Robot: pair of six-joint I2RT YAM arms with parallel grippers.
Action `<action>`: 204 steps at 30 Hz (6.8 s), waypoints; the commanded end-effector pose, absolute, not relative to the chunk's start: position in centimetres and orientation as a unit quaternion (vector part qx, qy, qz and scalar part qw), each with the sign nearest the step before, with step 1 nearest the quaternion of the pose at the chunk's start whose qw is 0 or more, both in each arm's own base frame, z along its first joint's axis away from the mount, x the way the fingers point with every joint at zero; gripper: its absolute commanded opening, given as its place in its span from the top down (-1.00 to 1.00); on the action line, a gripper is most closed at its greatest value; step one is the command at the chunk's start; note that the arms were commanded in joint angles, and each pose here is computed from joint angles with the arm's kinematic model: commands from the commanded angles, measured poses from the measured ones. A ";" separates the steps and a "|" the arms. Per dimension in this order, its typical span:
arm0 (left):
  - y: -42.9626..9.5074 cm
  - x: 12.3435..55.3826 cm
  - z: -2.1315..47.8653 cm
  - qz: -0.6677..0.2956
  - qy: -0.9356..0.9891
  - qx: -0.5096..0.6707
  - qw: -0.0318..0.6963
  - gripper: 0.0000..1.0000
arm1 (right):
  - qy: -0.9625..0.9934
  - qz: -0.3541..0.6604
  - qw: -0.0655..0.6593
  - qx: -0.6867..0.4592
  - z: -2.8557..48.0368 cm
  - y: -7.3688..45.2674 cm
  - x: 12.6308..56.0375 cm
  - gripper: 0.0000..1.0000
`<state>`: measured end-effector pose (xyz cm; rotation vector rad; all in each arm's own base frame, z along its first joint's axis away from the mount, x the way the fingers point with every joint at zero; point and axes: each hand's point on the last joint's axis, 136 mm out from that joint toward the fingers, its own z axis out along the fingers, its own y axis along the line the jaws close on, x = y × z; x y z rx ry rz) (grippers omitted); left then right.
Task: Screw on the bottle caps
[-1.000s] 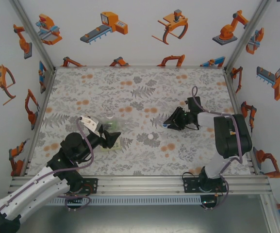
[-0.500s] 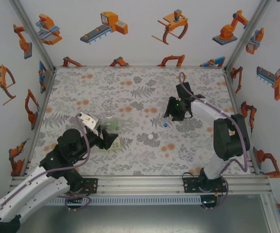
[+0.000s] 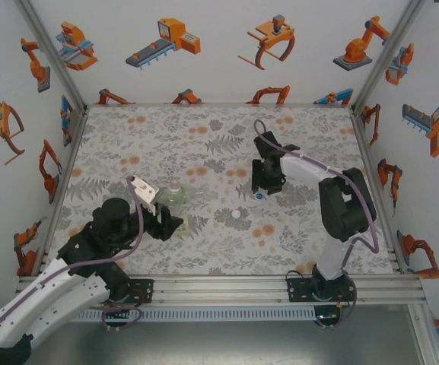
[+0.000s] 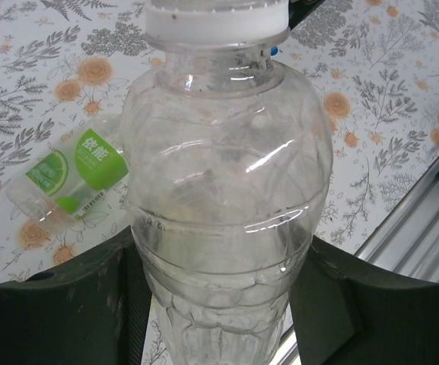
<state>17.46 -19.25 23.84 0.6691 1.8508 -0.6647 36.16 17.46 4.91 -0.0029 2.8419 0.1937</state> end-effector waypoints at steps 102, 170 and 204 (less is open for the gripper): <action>-28.2 10.3 23.9 -0.376 0.561 0.663 0.324 1.00 | 0.518 0.370 0.404 -0.657 33.0 31.9 10.5 1.00; -28.8 15.9 24.2 -0.219 0.579 0.654 0.436 1.00 | 0.861 0.488 0.017 0.144 21.3 31.4 14.9 1.00; -28.8 10.9 21.7 -0.373 0.593 0.653 0.286 1.00 | 0.601 0.412 0.475 -0.495 37.3 27.6 12.8 -0.13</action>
